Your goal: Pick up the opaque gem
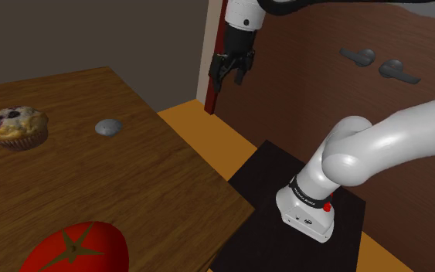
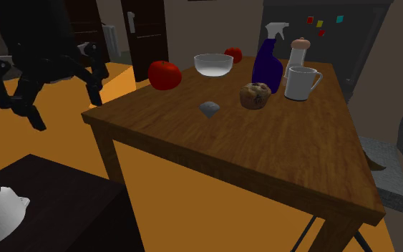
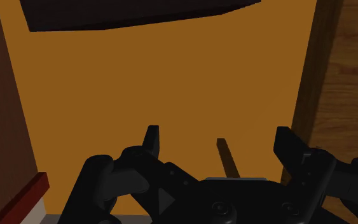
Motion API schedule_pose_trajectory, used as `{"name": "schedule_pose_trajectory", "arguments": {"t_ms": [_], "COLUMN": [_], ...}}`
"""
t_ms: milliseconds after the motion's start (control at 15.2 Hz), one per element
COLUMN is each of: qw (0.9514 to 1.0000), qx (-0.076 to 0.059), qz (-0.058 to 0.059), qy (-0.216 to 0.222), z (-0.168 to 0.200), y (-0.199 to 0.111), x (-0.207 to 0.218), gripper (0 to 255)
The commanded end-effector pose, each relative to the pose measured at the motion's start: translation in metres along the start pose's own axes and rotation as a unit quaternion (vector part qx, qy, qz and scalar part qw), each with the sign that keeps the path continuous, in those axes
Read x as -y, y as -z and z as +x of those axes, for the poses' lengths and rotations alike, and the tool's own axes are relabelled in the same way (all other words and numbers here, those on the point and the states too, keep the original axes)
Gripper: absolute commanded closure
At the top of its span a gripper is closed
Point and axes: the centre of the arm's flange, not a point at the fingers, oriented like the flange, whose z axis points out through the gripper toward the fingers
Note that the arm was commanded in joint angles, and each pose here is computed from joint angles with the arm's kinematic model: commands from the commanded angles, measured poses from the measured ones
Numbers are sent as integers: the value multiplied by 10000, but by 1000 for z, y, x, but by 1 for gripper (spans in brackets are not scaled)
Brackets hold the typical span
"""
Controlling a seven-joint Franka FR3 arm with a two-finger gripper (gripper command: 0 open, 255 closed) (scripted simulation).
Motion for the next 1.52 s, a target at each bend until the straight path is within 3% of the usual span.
{"name": "schedule_pose_trajectory", "arguments": {"t_ms": [0, 1452], "qw": [10000, 9999], "qx": [-8, -89], "qz": [1, -47], "qy": [-6, -34], "z": [7, 100], "y": [-3, -66], "x": [24, 293], "gripper": [0, 0]}}
